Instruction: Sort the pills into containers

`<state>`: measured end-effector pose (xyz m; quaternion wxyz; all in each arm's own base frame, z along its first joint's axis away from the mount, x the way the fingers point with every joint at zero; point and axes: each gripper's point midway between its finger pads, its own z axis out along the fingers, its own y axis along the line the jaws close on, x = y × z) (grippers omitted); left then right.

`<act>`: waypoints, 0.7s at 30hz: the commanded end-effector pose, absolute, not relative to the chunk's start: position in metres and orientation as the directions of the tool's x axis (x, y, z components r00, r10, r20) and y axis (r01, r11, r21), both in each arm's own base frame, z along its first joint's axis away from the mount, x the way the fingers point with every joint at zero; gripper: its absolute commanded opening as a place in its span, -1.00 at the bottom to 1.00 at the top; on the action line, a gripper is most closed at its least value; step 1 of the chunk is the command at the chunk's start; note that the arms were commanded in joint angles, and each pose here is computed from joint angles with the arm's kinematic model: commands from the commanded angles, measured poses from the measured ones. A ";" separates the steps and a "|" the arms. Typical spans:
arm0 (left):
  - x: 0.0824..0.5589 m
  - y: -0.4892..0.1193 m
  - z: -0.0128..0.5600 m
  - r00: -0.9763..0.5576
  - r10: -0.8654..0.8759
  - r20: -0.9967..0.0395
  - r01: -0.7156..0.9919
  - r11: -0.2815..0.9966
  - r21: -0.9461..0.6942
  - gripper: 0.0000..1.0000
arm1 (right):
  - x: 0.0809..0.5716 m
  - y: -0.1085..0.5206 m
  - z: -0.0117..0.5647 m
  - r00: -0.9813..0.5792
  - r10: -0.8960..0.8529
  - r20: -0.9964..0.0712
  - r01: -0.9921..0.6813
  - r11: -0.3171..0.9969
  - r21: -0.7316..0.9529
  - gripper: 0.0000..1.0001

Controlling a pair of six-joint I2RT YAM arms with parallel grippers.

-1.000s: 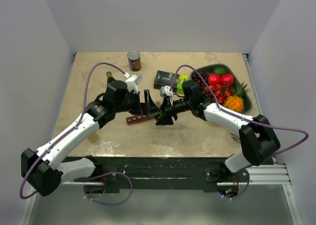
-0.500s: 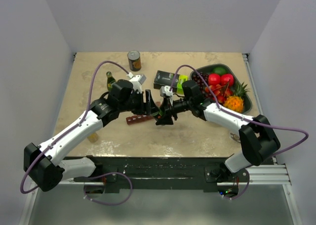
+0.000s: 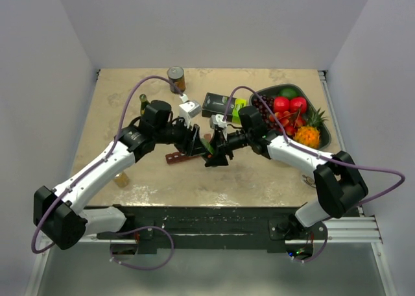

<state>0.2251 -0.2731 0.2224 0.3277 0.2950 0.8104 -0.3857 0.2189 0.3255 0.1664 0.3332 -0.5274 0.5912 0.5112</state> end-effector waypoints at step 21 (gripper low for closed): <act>0.229 -0.224 0.311 -0.177 -0.091 -0.980 0.763 0.616 -0.195 0.99 | 0.225 0.332 0.198 -0.143 -0.220 -0.965 -0.978 -0.116 0.171 -1.00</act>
